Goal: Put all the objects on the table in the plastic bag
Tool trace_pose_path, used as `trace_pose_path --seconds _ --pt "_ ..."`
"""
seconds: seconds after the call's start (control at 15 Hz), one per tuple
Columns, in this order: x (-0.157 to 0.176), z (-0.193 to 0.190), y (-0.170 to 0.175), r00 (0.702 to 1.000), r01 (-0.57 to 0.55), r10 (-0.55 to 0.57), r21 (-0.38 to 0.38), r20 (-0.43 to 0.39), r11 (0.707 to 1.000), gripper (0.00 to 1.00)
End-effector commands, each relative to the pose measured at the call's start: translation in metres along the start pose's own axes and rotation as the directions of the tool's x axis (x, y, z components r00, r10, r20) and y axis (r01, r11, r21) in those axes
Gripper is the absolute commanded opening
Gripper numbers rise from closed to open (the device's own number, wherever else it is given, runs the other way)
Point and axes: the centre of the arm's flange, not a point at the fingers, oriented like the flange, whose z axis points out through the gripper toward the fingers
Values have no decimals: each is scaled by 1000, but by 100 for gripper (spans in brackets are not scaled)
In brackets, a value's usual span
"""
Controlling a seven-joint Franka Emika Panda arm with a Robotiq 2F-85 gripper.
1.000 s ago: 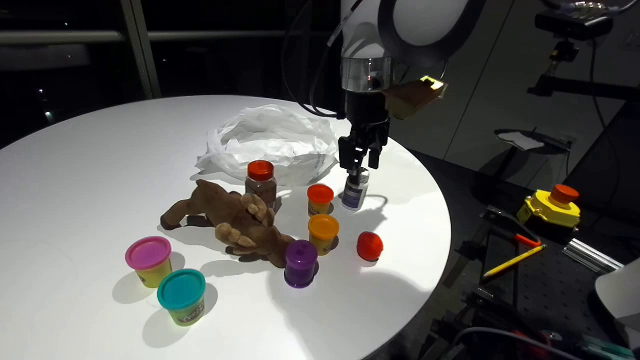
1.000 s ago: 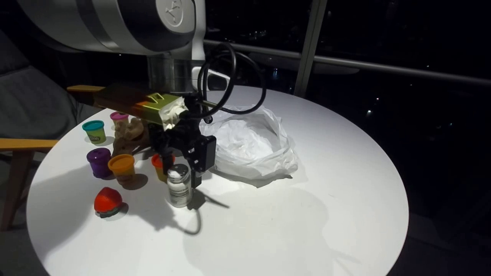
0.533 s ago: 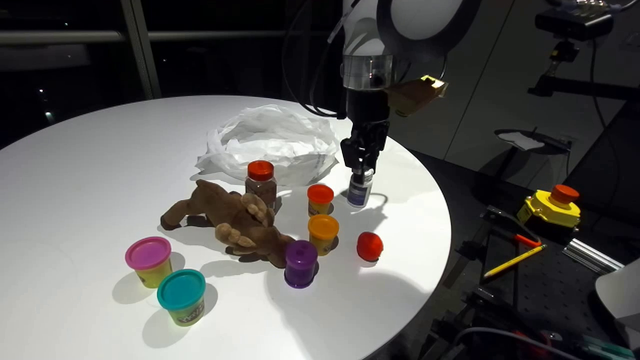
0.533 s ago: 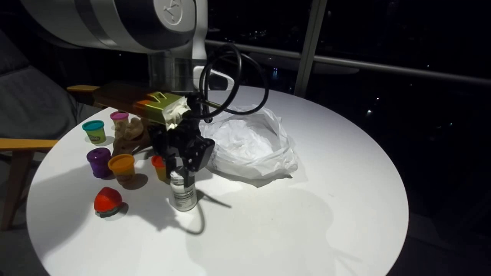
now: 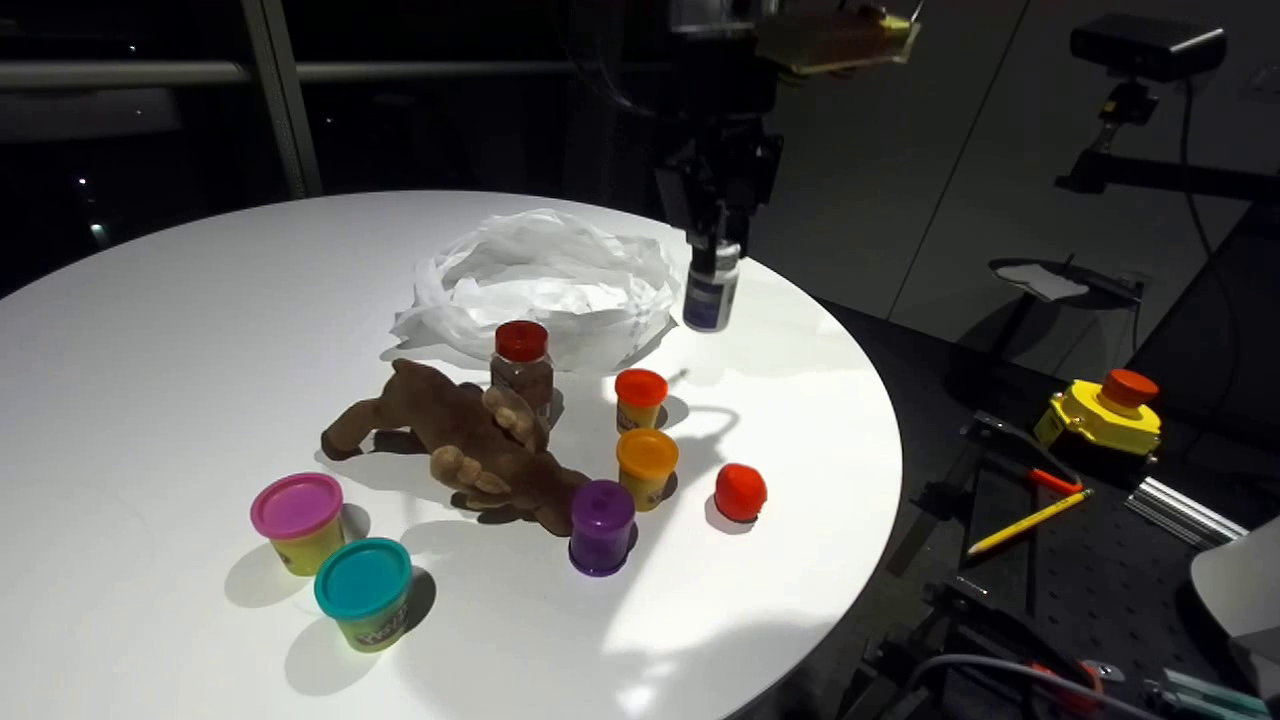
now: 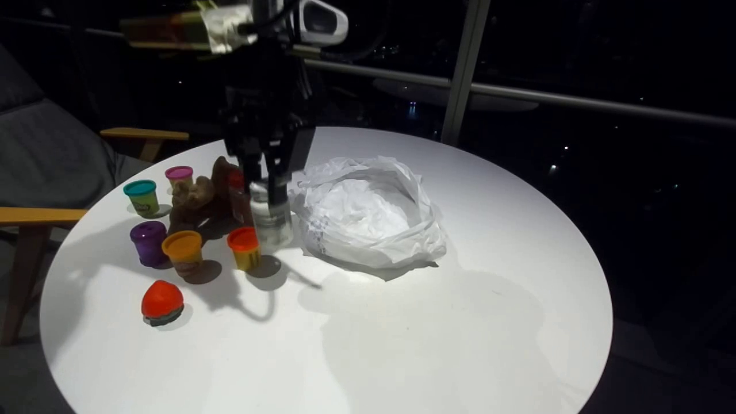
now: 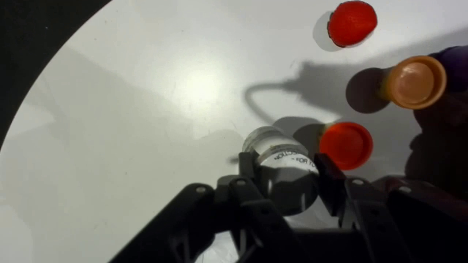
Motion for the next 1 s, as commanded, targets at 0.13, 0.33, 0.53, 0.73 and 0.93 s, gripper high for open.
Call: trace_pose_path --seconds 0.13,0.33,0.53,0.73,0.93 --pt "58 -61 -43 987 -69 77 60 -143 996 20" --pt "89 -36 -48 975 -127 140 81 -174 989 20" --pt "118 3 -46 964 -186 202 104 -172 977 20" --pt "133 38 -37 960 -227 238 85 -147 970 20" --pt "139 56 -25 951 -264 273 80 -144 961 20"
